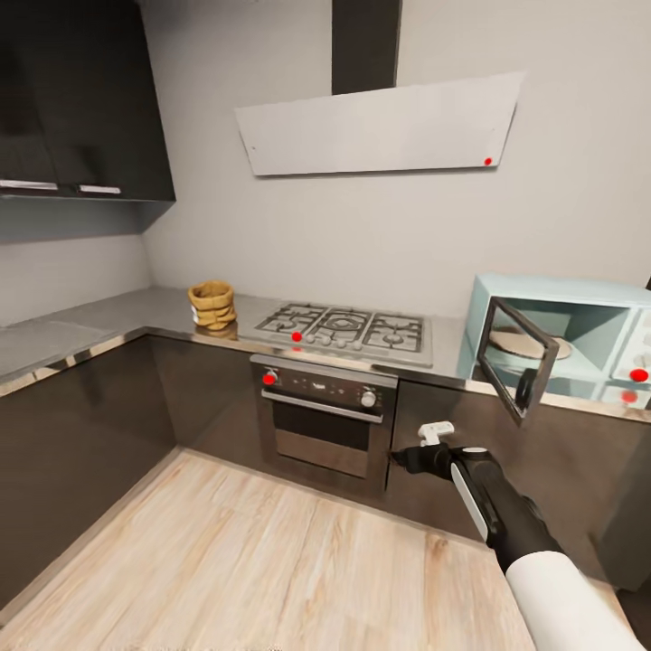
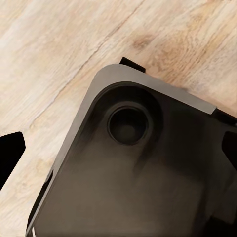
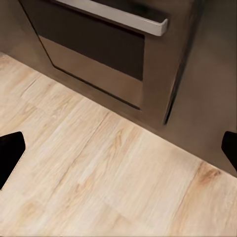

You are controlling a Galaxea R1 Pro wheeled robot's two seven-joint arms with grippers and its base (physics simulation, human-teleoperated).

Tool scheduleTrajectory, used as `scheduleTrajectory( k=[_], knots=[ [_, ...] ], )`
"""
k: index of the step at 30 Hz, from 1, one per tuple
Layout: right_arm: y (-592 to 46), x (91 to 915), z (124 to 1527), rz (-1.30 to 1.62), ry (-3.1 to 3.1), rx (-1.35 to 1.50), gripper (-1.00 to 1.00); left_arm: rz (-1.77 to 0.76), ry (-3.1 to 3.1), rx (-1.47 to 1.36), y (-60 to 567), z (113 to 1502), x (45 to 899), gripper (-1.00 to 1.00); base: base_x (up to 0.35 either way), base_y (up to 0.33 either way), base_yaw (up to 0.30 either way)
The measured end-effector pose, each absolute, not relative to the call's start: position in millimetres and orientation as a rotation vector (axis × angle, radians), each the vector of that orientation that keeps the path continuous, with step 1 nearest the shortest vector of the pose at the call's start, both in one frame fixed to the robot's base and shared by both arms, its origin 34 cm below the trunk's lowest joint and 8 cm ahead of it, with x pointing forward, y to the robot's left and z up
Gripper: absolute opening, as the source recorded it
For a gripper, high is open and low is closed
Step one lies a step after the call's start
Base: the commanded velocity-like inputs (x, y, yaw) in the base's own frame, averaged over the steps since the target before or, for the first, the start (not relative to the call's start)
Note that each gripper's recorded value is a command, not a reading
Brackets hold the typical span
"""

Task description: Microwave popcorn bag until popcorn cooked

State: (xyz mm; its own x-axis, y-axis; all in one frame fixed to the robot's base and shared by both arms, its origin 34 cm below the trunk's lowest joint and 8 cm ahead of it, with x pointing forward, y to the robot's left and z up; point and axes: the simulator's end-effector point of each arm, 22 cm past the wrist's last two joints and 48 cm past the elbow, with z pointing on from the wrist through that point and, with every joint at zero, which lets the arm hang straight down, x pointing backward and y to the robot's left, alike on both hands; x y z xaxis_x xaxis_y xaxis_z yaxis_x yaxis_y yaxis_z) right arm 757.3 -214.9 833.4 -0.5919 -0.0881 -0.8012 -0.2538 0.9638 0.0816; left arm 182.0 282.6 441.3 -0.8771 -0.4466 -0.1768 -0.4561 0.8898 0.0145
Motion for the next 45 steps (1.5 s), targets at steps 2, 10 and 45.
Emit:
scheduleTrajectory(
  k=[2,10,45],
  knots=[
    [-215.4,757.3,833.3,0.232,2.203,-0.239,1.0,0.082,2.889,-0.695,282.1,441.3,182.0,1.0,0.0,0.0,0.286],
    [-215.4,757.3,833.3,0.233,2.203,-0.239,1.0,0.081,2.889,-0.694,282.1,441.3,182.2,1.0,0.0,0.0,0.286],
    [-136.2,859.4,1117.4,0.1,1.868,-0.104,1.0,0.078,2.887,-0.694,281.0,441.3,182.6,1.0,0.001,0.0,0.099]
  ],
)
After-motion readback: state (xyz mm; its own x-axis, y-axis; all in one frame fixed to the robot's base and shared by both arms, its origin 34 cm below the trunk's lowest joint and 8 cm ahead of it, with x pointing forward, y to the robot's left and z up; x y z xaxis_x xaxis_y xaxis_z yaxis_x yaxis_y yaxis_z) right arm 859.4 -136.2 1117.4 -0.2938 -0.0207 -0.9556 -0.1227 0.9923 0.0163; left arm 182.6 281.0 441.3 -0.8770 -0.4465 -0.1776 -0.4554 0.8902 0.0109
